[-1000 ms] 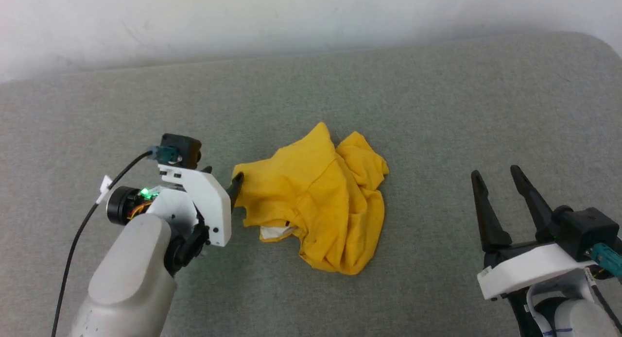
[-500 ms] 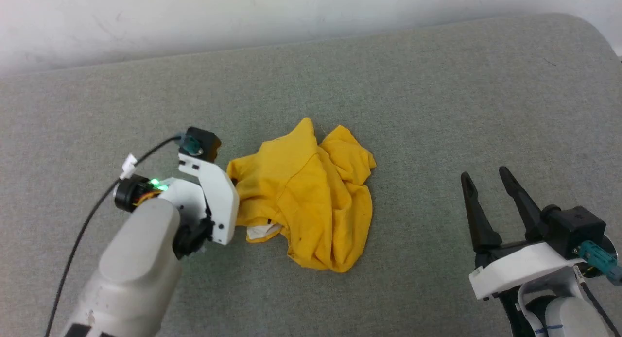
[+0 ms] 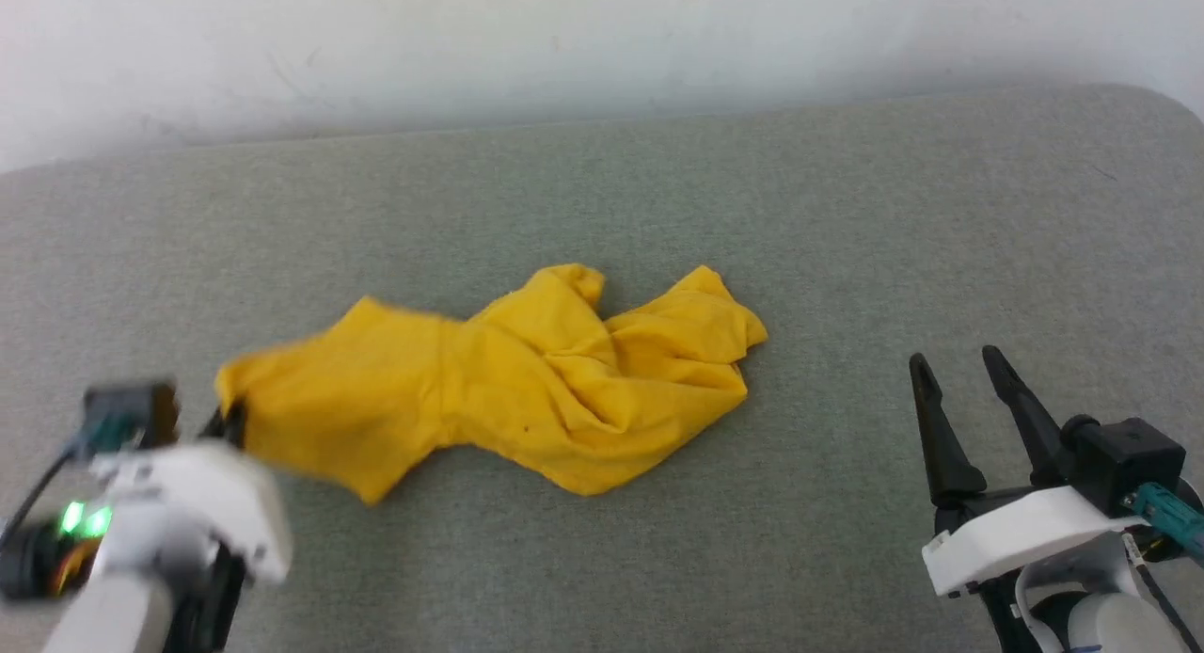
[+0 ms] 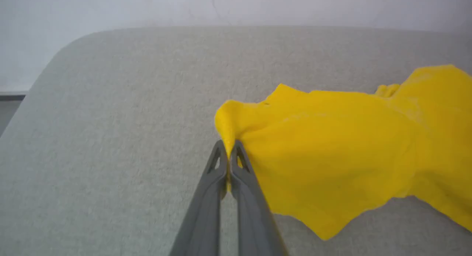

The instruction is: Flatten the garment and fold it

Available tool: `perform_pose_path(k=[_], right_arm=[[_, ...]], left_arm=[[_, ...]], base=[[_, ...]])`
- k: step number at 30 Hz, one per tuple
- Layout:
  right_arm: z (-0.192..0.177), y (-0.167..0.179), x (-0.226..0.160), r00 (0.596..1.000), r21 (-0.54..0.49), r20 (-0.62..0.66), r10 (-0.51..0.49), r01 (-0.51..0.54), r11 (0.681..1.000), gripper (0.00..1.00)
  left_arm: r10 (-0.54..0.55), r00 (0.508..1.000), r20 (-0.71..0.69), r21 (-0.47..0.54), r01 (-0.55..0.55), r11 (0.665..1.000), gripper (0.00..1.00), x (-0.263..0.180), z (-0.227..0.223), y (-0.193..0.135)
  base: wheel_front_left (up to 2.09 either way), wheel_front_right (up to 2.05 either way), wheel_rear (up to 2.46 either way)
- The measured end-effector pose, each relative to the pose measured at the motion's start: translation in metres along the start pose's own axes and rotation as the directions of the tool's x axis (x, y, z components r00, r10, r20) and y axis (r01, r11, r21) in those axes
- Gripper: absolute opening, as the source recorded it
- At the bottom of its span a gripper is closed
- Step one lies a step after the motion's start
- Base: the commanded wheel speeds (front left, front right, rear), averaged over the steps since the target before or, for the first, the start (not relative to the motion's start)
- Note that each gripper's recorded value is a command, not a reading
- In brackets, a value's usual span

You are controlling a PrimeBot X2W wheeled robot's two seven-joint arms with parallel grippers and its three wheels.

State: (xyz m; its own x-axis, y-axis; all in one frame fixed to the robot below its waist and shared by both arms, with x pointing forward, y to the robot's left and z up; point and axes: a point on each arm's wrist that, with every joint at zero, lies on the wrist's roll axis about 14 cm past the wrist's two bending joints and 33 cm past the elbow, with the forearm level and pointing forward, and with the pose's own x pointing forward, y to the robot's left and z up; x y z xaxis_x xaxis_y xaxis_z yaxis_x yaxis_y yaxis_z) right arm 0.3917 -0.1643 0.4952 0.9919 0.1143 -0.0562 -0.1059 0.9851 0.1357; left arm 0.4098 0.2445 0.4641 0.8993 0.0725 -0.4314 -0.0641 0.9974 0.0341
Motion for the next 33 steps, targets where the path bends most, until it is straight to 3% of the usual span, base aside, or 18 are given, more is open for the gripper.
perform_pose_path(k=[4,9,10,11,12,13,14,16,19,25,33], right_arm=[[0.0,0.006,0.002,1.0,0.002,0.001,0.017,-0.017,1.0,1.0],[0.001,0.007,0.002,1.0,0.001,0.001,0.022,-0.022,1.0,1.0],[0.0,0.007,0.001,1.0,0.001,-0.002,0.021,-0.021,1.0,1.0],[0.0,0.007,0.0,1.0,0.001,-0.004,0.021,-0.021,1.0,1.0],[0.0,0.007,-0.001,1.0,0.001,-0.004,0.019,-0.019,1.0,1.0],[0.0,0.006,-0.002,1.0,0.0,-0.005,0.017,-0.017,1.0,1.0],[0.0,0.005,-0.003,1.0,-0.001,-0.006,0.015,-0.015,1.0,1.0],[0.001,0.005,-0.004,1.0,-0.004,-0.009,0.012,-0.012,1.0,1.0],[0.004,0.006,-0.006,1.0,-0.011,-0.003,0.015,-0.015,1.0,1.0],[0.006,0.011,-0.009,1.0,0.0,0.002,0.028,-0.028,1.0,1.0],[-0.02,0.027,0.016,0.992,0.041,-0.093,0.082,-0.079,0.996,1.0]], left_arm=[[0.114,0.982,-0.149,-0.09,-0.128,0.988,0.0,-0.039,-0.057,0.034],[0.143,0.942,-0.304,-0.194,-0.209,0.958,0.0,-0.076,-0.114,0.038],[0.14,0.936,-0.324,-0.21,-0.215,0.954,0.08,-0.081,-0.122,0.036],[0.135,0.931,-0.34,-0.223,-0.22,0.95,0.32,-0.085,-0.128,0.034],[0.132,0.931,-0.34,-0.237,-0.221,0.946,0.49,-0.088,-0.13,0.032],[0.139,0.937,-0.319,-0.248,-0.224,0.942,0.49,-0.088,-0.128,0.032],[0.147,0.946,-0.29,-0.255,-0.224,0.941,1.0,-0.087,-0.123,0.033],[0.152,0.964,-0.217,-0.265,-0.208,0.942,1.0,-0.084,-0.11,0.032],[0.194,0.981,0.011,-0.257,-0.185,0.949,1.0,-0.075,-0.065,0.037],[0.139,0.927,0.347,-0.236,-0.057,0.97,1.0,-0.078,-0.002,0.017],[0.055,0.88,0.472,-0.203,0.047,0.978,1.0,-0.076,0.019,-0.018]], base=[[0.0,0.0,0.0],[0.0,0.0,0.0],[0.0,0.0,0.0],[0.0,0.0,0.0],[0.0,0.0,0.0],[0.0,0.0,0.0],[0.0,0.0,0.0],[0.0,0.0,0.0],[0.0,0.0,0.0],[0.0,0.0,0.0],[0.0,0.0,0.0]])
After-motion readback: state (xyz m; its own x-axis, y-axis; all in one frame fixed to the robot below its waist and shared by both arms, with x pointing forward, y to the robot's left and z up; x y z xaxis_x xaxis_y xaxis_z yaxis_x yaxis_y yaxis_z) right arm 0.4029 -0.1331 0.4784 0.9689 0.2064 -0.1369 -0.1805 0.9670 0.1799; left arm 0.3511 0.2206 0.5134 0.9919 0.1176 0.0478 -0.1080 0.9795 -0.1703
